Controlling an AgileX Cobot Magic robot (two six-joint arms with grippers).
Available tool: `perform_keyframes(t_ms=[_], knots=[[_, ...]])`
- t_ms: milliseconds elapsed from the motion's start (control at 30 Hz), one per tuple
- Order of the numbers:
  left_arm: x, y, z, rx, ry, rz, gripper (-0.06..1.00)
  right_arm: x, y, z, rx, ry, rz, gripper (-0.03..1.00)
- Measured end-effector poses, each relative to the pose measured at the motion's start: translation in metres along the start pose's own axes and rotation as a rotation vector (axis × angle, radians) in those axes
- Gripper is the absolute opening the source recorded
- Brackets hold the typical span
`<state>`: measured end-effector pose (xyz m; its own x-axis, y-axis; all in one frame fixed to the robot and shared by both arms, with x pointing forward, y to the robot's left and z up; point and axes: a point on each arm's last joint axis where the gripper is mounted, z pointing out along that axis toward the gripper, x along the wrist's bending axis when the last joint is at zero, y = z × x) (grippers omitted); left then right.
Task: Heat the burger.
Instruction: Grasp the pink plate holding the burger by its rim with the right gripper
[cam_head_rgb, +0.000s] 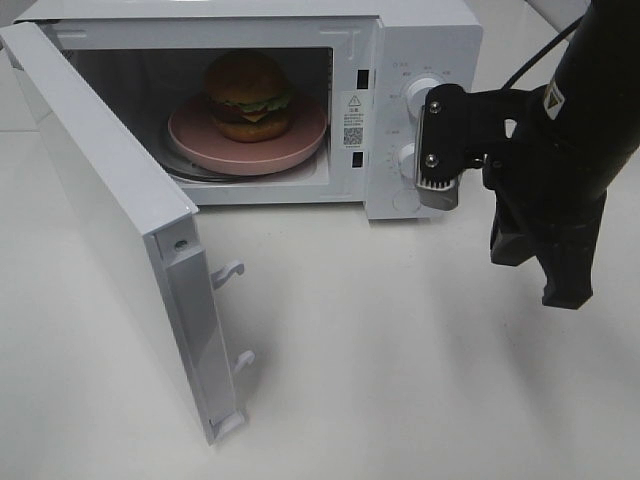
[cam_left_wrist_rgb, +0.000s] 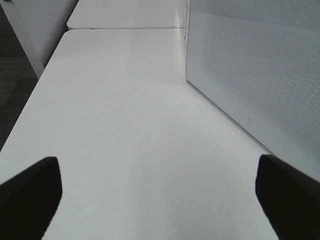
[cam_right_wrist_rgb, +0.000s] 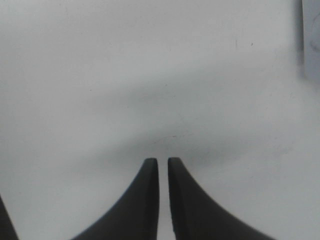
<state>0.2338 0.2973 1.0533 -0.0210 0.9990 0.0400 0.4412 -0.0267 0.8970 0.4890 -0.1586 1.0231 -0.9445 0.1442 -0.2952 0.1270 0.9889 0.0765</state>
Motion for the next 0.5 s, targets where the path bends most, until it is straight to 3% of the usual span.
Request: perform_keyframes(t_ms=[100, 500], knots=[[0.0, 0.0, 0.0, 0.0, 0.0, 0.0, 0.97, -0.0034, 0.0032, -0.0001, -0.033, -0.04, -0.131, 0.11], [0.0, 0.0, 0.0, 0.0, 0.0, 0.0, 0.97, -0.0091, 0.0086, -0.0009, -0.076, -0.116, -0.363, 0.19]])
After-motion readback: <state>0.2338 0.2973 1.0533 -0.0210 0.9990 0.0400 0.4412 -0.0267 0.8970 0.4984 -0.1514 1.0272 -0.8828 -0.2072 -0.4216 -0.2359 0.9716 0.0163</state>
